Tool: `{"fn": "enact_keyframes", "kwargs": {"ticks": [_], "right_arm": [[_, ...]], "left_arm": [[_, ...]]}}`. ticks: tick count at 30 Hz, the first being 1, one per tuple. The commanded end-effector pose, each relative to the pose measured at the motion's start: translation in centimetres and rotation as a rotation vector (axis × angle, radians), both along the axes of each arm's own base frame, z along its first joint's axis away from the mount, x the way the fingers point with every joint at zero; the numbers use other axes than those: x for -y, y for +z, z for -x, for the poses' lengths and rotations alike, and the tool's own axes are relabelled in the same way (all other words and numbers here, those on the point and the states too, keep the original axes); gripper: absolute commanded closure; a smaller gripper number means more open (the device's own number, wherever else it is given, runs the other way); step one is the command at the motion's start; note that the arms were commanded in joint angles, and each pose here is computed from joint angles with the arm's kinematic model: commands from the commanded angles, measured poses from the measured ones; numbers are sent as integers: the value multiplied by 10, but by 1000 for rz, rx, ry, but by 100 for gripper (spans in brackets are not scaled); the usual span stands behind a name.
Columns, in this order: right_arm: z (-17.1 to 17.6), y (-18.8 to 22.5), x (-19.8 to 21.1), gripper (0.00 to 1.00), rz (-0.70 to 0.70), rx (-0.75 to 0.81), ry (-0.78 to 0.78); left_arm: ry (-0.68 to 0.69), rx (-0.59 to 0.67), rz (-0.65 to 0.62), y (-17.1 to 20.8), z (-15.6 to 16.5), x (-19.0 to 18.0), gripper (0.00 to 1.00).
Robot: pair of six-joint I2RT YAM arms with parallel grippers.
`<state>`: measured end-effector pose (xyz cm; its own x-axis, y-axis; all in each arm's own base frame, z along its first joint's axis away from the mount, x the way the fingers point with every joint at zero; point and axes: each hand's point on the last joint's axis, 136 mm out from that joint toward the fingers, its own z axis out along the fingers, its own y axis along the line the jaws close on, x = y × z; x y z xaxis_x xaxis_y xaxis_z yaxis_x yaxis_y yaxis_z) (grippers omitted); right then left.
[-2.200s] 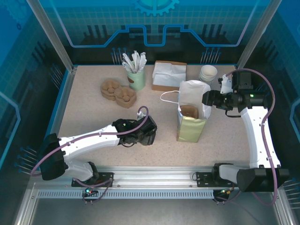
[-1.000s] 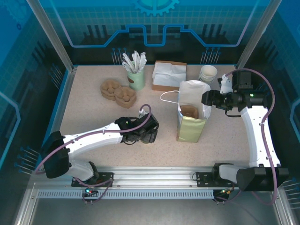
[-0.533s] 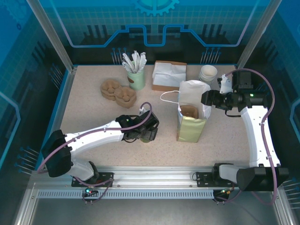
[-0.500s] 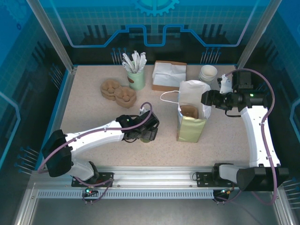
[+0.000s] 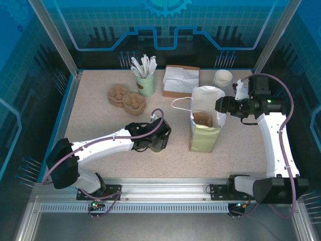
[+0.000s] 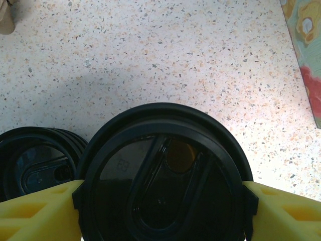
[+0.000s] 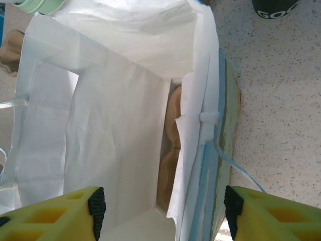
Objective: Pack the takeout coffee
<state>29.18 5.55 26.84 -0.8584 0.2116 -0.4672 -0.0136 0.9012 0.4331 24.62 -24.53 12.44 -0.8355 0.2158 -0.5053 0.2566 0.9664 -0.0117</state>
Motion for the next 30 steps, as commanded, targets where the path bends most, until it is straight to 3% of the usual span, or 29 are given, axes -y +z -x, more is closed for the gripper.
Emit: {"fn": "enact_keyframes", "kwargs": {"ticks": [1,18,30], "right_arm": [[4,1,0,34,-11,-12,15],[4,5,-1,34,-20,-13,31],[0,8,-1,34,-26,-16,37]], "left_arm": [[-9,-41,-31,-11,3,-4,25],[-34,-230,-39,-28,37,-8,21],[-99,-314,-111,-45,47,-10,22]]}}
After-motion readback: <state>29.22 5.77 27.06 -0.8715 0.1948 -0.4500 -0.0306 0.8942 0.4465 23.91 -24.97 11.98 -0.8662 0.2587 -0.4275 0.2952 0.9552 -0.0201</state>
